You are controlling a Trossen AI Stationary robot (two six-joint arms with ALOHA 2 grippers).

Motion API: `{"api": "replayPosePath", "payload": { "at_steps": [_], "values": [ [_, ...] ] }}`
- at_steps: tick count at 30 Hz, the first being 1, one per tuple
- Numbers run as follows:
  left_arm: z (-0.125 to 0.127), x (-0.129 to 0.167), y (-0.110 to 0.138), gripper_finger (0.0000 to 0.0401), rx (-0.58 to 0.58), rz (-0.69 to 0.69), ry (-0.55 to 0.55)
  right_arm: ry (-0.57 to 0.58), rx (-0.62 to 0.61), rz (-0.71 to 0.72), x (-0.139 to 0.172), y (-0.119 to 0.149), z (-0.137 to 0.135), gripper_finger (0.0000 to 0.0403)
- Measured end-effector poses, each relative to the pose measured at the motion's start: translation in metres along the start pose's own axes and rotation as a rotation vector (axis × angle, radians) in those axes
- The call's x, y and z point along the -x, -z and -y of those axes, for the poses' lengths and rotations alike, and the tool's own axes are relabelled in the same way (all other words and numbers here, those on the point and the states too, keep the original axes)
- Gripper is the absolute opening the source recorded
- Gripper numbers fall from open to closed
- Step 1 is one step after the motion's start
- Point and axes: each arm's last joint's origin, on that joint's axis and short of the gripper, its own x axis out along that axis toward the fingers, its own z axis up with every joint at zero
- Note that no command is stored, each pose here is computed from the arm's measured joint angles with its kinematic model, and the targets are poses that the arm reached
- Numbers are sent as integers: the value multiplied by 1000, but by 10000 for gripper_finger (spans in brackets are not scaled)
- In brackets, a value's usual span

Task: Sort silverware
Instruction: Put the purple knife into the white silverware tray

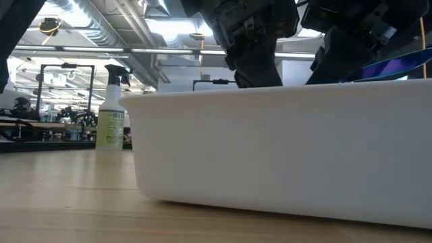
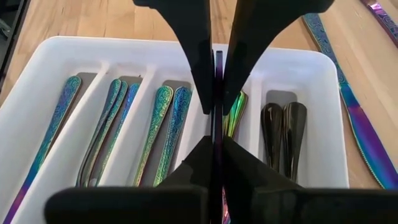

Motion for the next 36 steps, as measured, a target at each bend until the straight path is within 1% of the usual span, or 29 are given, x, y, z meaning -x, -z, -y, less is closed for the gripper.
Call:
{"api": "replayPosePath", "payload": {
  "at_steps": [10,12,14,18,21,24,31,33,36],
  "values": [
    [0,0,3,11,-5,-23,-2,-1,-1,3,0,0,0,1],
    [0,0,3,25,-13,-25,-9,1,-1,0,0,0,0,1],
    [0,-1,9,48,-12,-76,-14,0,3,-22,0,2,1,0],
    [0,-2,10,95,-9,-84,-17,-6,-12,-23,0,2,0,0],
    [0,-1,10,117,-7,-90,-19,-4,-17,-24,0,2,1,0],
    [0,-1,10,127,-7,-89,-20,-5,-17,-21,0,2,0,0],
    [1,-1,10,129,-9,-91,-20,9,-15,-38,0,4,1,0],
    [1,1,13,129,-4,-139,-23,19,-14,-60,0,6,2,0],
    [0,8,21,127,8,-271,-94,-8,-18,-72,0,6,2,0]
  ]
}}
